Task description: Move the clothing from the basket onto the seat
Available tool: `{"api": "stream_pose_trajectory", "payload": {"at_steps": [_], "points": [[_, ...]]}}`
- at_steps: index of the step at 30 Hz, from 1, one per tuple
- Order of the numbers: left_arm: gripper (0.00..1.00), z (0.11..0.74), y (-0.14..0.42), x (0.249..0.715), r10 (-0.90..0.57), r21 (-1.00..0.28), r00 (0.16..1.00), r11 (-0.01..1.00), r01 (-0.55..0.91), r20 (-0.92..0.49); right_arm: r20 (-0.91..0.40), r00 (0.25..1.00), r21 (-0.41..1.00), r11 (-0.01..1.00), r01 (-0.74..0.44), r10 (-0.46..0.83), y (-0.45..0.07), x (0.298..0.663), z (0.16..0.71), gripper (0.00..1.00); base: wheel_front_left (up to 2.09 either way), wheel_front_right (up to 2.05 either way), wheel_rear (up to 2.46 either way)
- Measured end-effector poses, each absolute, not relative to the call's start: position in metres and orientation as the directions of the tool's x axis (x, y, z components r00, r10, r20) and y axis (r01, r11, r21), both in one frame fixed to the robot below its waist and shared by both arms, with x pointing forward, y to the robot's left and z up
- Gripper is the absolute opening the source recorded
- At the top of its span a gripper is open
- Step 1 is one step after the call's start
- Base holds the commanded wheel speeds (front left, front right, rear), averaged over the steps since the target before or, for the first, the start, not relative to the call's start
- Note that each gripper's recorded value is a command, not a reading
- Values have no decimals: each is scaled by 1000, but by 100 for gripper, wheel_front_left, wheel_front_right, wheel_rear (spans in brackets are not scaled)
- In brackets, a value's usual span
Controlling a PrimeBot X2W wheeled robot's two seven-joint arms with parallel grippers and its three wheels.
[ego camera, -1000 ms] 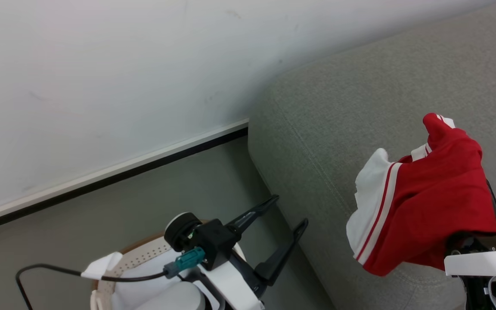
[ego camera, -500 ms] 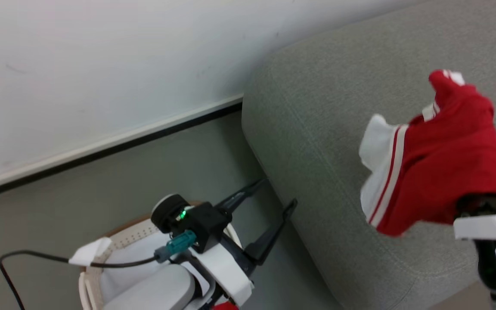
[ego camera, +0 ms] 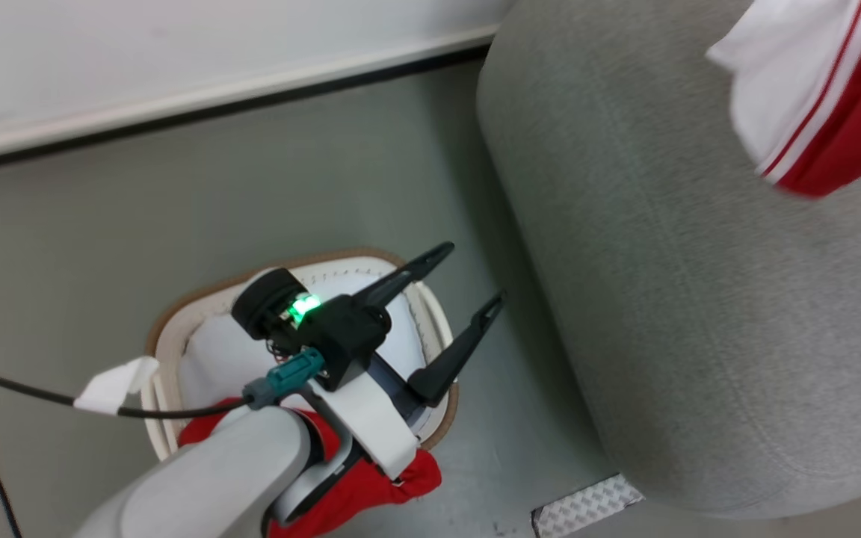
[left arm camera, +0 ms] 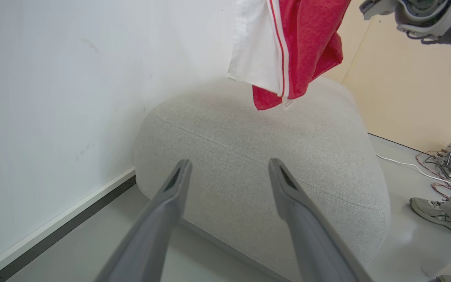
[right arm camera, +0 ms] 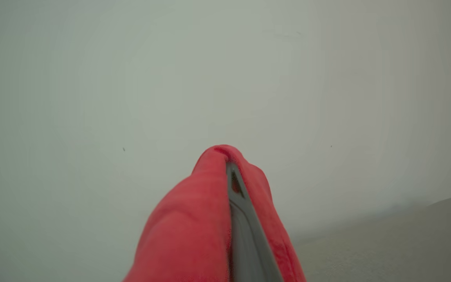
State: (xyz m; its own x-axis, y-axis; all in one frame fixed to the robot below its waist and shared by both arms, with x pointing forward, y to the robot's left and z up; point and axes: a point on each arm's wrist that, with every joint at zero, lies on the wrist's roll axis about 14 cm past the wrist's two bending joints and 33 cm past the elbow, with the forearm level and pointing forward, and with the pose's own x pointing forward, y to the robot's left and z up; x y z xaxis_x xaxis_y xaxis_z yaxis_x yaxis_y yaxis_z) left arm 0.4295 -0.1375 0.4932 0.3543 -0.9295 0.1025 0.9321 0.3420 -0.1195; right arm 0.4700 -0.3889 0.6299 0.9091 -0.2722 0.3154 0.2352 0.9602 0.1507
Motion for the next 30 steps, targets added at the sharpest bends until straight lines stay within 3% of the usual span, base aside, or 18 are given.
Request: {"api": "stream_pose_trajectory", "payload": {"at_steps": [5, 11, 15, 21, 24, 25, 26, 30], "points": [[100, 463, -122, 451, -913, -167, 404, 389, 906, 66, 271, 903, 148, 942, 302, -332, -419, 510, 613, 0, 0, 0, 0], [100, 432, -103, 468, -890, -199, 455, 441, 875, 28, 79, 933, 91, 934, 345, -352, -423, 544, 531, 0, 0, 0, 0], [100, 416, -93, 474, -879, -213, 476, 465, 859, 1, -128, 924, 35, 930, 367, -360, -421, 543, 459, 0, 0, 0, 0], [100, 410, -89, 477, -869, -220, 494, 484, 847, -9, -417, 818, -29, 906, 423, -396, -431, 510, 384, 3, 0, 0, 0], [100, 412, -88, 479, -865, -212, 502, 492, 844, -6, -463, 803, -43, 915, 402, -375, -425, 508, 379, 41, 0, 0, 0], [100, 413, -87, 479, -864, -211, 503, 493, 844, -6, -477, 799, -45, 918, 394, -366, -423, 507, 378, 65, 0, 0, 0], [100, 413, -87, 478, -863, -211, 504, 495, 843, -8, -491, 794, -43, 921, 388, -357, -421, 506, 378, 96, 0, 0, 0], [100, 423, -88, 477, -859, -202, 512, 502, 841, 1, -523, 792, -56, 940, 336, -315, -410, 503, 385, 100, 0, 0, 0]]}}
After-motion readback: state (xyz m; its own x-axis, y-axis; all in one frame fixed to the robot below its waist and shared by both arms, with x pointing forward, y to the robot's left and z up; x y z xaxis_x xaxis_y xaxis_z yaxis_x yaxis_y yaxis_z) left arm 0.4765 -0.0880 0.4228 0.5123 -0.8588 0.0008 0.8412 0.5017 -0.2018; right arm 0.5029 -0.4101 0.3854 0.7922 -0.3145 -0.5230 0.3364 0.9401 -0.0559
